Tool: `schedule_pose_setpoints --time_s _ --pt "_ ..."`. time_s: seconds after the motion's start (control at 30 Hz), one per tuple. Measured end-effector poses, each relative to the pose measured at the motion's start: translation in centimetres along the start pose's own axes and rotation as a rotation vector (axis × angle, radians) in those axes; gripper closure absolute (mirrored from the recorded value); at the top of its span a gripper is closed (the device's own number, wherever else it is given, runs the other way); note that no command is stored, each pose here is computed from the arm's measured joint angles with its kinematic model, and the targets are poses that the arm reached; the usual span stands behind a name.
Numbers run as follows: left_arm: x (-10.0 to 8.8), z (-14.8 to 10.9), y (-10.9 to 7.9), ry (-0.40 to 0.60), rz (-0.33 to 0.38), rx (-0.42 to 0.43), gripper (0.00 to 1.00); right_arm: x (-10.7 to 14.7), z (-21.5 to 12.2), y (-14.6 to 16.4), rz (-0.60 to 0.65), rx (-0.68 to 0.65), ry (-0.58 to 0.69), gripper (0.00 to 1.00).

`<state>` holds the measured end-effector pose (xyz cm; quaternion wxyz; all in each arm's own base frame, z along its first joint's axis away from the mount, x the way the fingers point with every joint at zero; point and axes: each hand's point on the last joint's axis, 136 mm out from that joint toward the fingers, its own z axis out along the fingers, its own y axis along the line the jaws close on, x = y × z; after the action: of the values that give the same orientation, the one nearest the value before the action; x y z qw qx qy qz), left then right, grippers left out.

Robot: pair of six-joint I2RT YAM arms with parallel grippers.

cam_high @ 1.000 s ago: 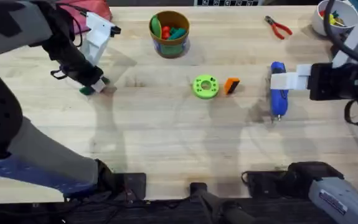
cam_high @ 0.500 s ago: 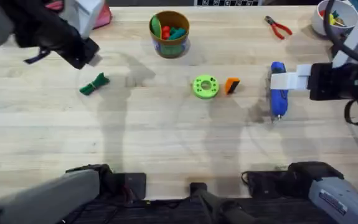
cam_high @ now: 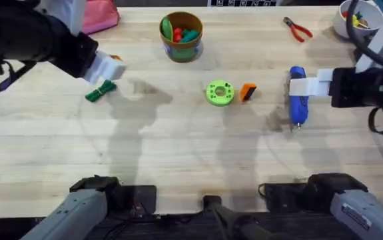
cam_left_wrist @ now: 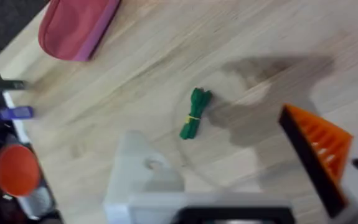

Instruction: Pick up the gripper from the table and insert it into the empty holder that is missing its gripper. Then pick up a screw, insert it into the mounting hole, and use the screwdriver to tighten it. Finally, clean up the table by picking up the vegetable and placing it into the bucket.

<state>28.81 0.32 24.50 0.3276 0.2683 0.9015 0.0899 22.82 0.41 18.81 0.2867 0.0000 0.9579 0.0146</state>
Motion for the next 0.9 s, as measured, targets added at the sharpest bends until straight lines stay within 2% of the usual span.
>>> schedule_pose_setpoints --time_s 0.07,0.2,0.37,0.57,0.9 --pt "-0.1 -0.3 0.1 -0.009 -0.069 -0.007 0.02 0.0 0.0 0.0 0.0 0.0 0.0 0.008" --pt "-0.1 -0.3 0.5 -0.012 -0.215 -0.029 0.015 0.0 0.0 0.0 0.0 0.0 0.0 0.008" --pt "-0.3 -0.3 0.9 -0.02 -0.317 -0.046 0.015 0.0 0.0 0.0 0.0 0.0 0.0 0.008" --pt "-0.4 -0.3 1.0 -0.028 -0.374 -0.05 0.015 0.0 0.0 0.0 0.0 0.0 0.0 0.008" --pt "-0.4 -0.4 1.0 -0.027 -0.393 -0.053 0.015 0.0 0.0 0.0 0.0 0.0 0.0 0.008"
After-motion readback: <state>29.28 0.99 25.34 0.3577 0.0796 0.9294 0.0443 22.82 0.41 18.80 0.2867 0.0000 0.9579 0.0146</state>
